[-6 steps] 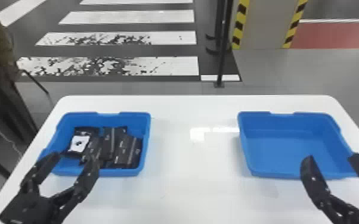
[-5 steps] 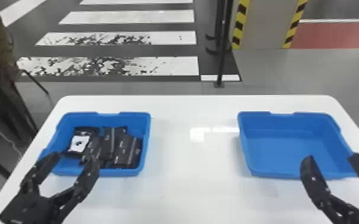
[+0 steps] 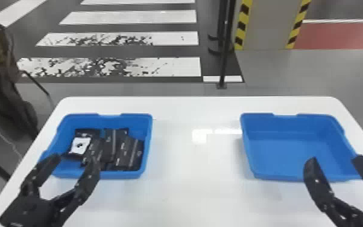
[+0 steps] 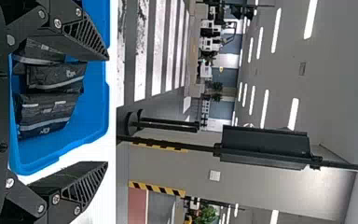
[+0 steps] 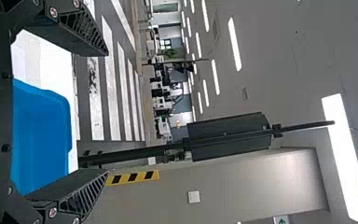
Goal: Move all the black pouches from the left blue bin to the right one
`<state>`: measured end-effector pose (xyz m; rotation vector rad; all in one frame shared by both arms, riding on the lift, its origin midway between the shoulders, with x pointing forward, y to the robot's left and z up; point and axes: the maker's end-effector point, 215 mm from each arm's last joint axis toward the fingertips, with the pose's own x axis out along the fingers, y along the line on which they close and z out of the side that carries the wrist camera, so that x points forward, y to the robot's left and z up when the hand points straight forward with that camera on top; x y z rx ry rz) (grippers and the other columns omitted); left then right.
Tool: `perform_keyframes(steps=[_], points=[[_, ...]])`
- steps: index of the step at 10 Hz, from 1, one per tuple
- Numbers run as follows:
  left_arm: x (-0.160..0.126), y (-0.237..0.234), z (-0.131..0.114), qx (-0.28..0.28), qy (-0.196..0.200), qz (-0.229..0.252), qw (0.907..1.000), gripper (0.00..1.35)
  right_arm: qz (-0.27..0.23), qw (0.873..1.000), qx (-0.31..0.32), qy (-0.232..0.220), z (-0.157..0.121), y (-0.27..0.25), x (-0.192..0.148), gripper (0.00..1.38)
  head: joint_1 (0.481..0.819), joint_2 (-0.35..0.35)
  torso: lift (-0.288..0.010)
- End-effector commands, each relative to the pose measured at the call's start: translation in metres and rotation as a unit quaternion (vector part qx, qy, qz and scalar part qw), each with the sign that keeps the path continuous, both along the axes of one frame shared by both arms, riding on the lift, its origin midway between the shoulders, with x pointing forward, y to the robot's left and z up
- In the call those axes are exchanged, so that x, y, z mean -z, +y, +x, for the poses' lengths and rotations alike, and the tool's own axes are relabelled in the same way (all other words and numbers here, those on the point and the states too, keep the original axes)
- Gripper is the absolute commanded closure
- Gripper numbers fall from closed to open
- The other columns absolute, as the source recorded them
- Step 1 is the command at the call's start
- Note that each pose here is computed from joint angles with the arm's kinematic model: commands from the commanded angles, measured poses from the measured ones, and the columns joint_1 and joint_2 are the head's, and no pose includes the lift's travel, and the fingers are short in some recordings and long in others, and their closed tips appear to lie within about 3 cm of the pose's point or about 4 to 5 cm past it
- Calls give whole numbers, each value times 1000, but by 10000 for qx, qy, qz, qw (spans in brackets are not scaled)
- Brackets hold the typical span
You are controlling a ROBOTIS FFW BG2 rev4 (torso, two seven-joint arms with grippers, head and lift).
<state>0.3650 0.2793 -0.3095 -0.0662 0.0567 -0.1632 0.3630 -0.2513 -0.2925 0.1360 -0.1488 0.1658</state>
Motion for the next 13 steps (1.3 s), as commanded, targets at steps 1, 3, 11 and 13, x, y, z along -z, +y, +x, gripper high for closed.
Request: perform_keyframes(steps=[1, 3, 11, 13], points=[[0, 0, 0, -4, -1, -10, 10000, 256, 0, 10000, -1, -8, 0, 0, -1, 137, 695, 44, -140], [4, -1, 1, 15, 71, -21, 10000, 256, -4, 10000, -5, 4, 0, 0, 0, 137, 695, 44, -140], [77, -12, 71, 342, 1540, -328, 9869, 256, 51, 10000, -43, 13, 1, 4, 2, 137, 695, 31, -140], [105, -30, 88, 553, 1932, -583, 9779, 256, 78, 10000, -45, 11, 2, 4, 3, 137, 695, 21, -140]])
